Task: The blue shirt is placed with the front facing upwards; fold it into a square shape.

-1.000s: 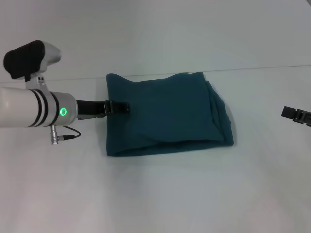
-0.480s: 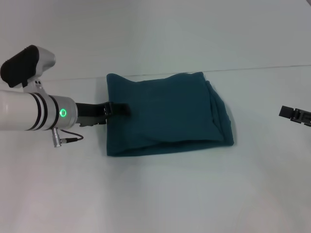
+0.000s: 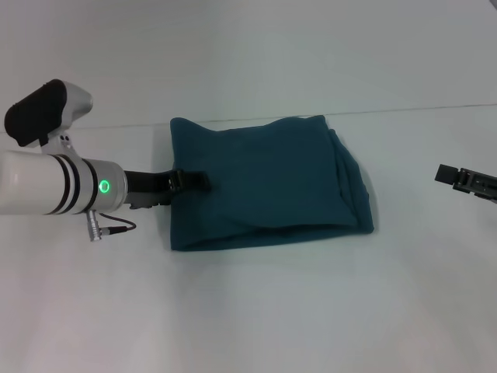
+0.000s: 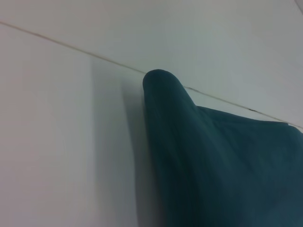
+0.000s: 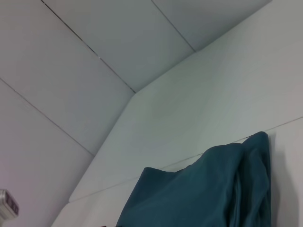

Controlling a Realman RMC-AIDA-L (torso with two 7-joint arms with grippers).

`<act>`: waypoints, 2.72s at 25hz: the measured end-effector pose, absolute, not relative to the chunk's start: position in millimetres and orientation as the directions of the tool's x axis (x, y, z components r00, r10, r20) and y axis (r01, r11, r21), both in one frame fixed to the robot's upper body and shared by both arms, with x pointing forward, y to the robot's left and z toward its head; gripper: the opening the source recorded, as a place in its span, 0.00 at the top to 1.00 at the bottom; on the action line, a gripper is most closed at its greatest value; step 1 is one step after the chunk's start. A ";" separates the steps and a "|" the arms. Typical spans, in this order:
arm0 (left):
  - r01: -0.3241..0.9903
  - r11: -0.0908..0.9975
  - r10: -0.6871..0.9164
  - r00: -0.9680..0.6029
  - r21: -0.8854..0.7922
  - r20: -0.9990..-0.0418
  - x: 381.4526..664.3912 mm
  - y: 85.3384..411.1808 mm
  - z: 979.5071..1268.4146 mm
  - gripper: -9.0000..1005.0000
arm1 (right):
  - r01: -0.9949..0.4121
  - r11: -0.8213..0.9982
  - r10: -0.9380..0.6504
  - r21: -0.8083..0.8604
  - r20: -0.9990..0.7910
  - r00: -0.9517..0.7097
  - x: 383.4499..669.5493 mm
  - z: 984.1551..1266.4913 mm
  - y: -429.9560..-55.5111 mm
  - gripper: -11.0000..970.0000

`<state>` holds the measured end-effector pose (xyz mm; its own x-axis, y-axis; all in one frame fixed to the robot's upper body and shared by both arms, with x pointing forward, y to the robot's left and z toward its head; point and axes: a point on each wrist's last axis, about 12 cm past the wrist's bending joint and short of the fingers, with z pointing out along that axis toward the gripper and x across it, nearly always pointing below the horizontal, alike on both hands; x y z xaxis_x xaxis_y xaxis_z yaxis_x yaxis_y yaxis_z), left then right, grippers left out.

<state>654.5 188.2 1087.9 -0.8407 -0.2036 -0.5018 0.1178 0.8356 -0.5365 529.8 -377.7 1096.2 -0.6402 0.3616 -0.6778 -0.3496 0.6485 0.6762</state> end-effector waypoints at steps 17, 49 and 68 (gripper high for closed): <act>0.164 0.840 -0.157 -0.839 -0.517 -0.521 654.4 182.4 1089.4 0.37 | -0.363 0.648 0.348 0.670 -0.684 -0.642 536.7 1098.3 -371.8 0.07; 0.111 0.667 -0.232 -0.909 -0.737 -0.347 598.8 269.4 1090.2 0.83 | -0.335 0.646 0.369 0.686 -0.665 -0.649 538.1 1093.2 -370.4 0.07; 0.111 0.721 -0.257 -0.874 -0.684 -0.413 592.7 304.2 1085.5 0.79 | -0.333 0.641 0.370 0.692 -0.658 -0.656 539.0 1090.8 -368.5 0.07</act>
<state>592.7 304.2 1085.5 -0.8736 -0.2572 -0.4131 0.1110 0.7212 -0.6838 539.0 -368.5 1090.8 -0.6555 0.3699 -0.6583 -0.3333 0.6406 0.6918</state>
